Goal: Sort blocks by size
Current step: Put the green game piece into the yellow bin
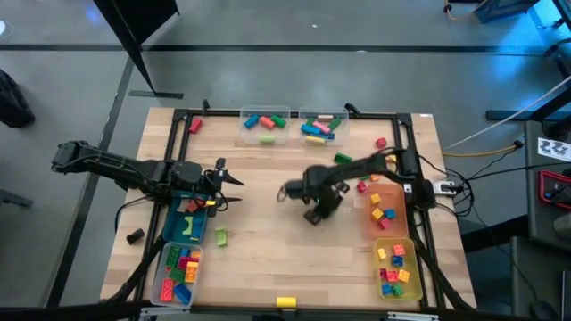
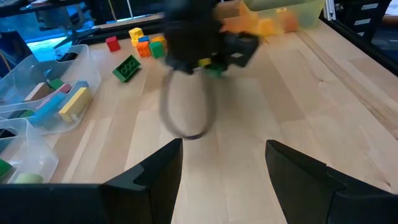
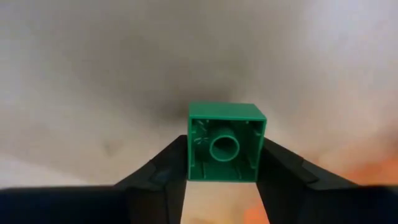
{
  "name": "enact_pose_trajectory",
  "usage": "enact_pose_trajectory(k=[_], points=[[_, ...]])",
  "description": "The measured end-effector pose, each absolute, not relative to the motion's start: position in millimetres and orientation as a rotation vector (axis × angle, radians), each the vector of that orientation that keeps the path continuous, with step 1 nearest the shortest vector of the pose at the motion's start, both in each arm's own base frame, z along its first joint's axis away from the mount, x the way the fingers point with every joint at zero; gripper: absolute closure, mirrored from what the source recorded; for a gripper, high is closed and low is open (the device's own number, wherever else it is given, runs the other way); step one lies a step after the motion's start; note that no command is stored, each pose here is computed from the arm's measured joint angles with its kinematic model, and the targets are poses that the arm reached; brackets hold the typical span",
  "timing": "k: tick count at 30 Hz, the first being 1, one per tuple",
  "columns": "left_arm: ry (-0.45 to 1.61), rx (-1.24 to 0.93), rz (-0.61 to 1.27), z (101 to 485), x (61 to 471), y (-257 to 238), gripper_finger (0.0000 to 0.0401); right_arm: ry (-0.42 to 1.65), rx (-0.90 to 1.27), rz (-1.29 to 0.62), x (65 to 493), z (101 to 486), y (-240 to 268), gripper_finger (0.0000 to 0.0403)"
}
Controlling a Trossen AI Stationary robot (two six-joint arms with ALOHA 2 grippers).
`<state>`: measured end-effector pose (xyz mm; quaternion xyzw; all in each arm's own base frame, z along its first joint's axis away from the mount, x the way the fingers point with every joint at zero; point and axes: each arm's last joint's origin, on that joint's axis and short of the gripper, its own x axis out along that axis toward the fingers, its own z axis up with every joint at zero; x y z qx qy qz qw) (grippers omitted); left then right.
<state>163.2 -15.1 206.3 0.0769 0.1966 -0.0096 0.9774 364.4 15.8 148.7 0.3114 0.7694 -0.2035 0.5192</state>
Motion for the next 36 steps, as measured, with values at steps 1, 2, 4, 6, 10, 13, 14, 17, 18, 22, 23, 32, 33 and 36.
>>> enact_pose_trajectory(k=[1, 2, 4, 6, 10, 13, 14, 17, 18, 22, 23, 32, 33, 36], points=[[0.396, 0.155, -0.019, 206.3, 163.2, -15.1, 0.0188, 1.873, 0.736, -0.480, 362.2, 149.3, 27.2, 0.0247], [0.396, 0.155, -0.019, 206.3, 163.2, -15.1, 0.0188, 1.900, 0.729, -0.477, 359.7, 149.9, 37.1, 0.0251], [0.396, 0.152, -0.019, 206.3, 163.2, -15.1, 0.0188, 1.950, 0.722, -0.479, 354.2, 151.1, 57.5, 0.0256], [0.396, 0.149, -0.018, 206.3, 163.2, -15.1, 0.0188, 2.009, 0.698, -0.492, 346.8, 155.0, 76.5, 0.0256], [0.396, 0.149, -0.018, 206.3, 163.2, -15.1, 0.0188, 2.103, 0.628, -0.571, 333.5, 174.2, 113.5, 0.0240], [0.396, 0.148, -0.018, 206.4, 163.2, -15.1, 0.0188, 2.098, 0.599, -0.601, 328.4, 191.5, 139.5, 0.0239], [0.395, 0.148, -0.018, 206.5, 163.2, -15.1, 0.0188, 2.074, 0.605, -0.578, 327.5, 196.5, 148.4, 0.0241], [0.395, 0.145, -0.017, 206.5, 163.3, -15.1, 0.0188, 2.031, 0.588, -0.563, 320.2, 213.7, 174.4, 0.0251], [0.395, 0.139, -0.016, 206.5, 163.3, -15.1, 0.0188, 2.022, 0.575, -0.572, 316.4, 216.4, 182.9, 0.0253], [0.395, 0.138, -0.016, 206.5, 163.4, -15.1, 0.0188, 2.014, 0.533, -0.618, 294.9, 217.8, 216.1, 0.0245], [0.394, 0.137, -0.016, 206.6, 163.5, -15.1, 0.0188, 2.014, 0.524, -0.629, 288.8, 218.6, 223.6, 0.0241], [0.394, 0.130, -0.014, 206.6, 163.6, -15.1, 0.0188, 2.029, 0.501, -0.756, 236.9, 219.6, 278.3, 0.0251], [0.395, 0.130, -0.014, 206.5, 163.6, -15.1, 0.0188, 2.025, 0.480, -0.749, 231.8, 219.5, 282.5, 0.0251], [0.395, 0.130, -0.015, 206.5, 163.6, -15.2, 0.0188, 2.027, 0.436, -0.713, 219.2, 219.1, 293.3, 0.0237]])
